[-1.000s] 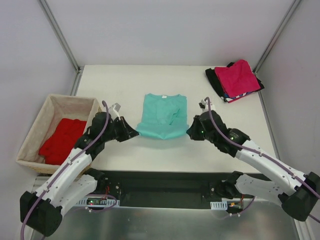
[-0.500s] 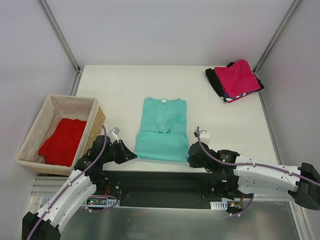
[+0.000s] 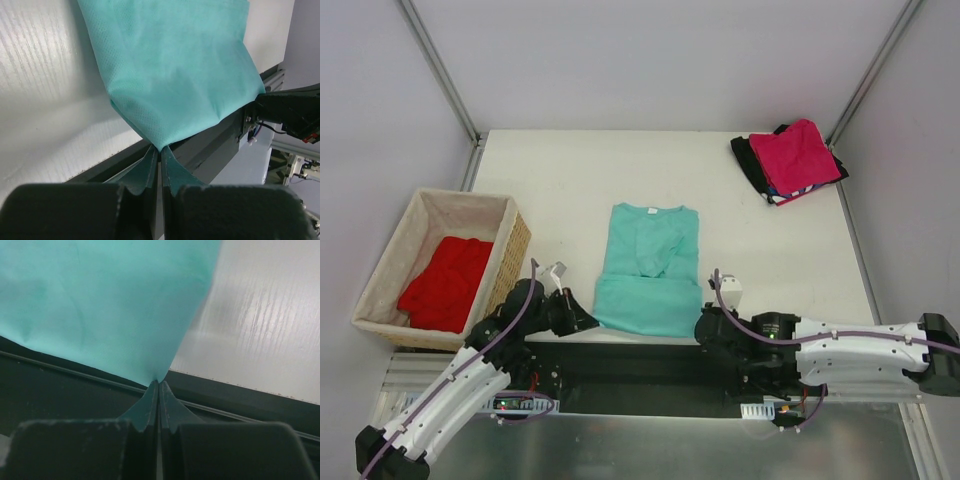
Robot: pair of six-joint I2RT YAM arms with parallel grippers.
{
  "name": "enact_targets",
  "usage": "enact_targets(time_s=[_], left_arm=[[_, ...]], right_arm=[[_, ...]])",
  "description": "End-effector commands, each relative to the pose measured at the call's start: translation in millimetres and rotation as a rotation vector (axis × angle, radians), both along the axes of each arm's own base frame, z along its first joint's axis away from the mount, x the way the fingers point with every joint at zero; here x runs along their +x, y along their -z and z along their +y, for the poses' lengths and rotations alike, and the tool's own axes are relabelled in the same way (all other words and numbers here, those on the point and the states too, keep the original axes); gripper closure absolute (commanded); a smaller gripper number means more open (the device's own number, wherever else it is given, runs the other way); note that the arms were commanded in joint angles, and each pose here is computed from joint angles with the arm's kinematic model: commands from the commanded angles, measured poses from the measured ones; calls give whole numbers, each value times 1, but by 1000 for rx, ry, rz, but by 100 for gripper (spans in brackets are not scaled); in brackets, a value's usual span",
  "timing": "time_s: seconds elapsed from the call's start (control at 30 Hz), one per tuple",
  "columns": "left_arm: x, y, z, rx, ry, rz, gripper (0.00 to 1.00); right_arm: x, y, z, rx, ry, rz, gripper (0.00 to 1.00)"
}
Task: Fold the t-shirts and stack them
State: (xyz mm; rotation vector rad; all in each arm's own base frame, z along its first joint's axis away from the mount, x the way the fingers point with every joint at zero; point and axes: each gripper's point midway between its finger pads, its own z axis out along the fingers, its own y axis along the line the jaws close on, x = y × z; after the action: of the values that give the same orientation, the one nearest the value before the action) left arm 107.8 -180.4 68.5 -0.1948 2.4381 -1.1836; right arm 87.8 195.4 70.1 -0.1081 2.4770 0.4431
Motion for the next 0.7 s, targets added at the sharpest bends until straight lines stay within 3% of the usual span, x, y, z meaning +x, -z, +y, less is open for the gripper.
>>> enact_targets(time_s=[0.0,0.2,0.53,0.67], left_arm=[[-8,4,1,16,-17,50,100],[-2,-13,-1,34,-13,8,100],[26,-95,-7,36,-19,-157,100],[38,-109,-9,66,-18,-184,100]], right_arm=[[-4,-2,-4,1,56,-9,99],[5,-25,-2,-12,54,-77,99],[31,-96,-2,-52,43,-247,99],[43,-113,-4,-68,44,-278,99]])
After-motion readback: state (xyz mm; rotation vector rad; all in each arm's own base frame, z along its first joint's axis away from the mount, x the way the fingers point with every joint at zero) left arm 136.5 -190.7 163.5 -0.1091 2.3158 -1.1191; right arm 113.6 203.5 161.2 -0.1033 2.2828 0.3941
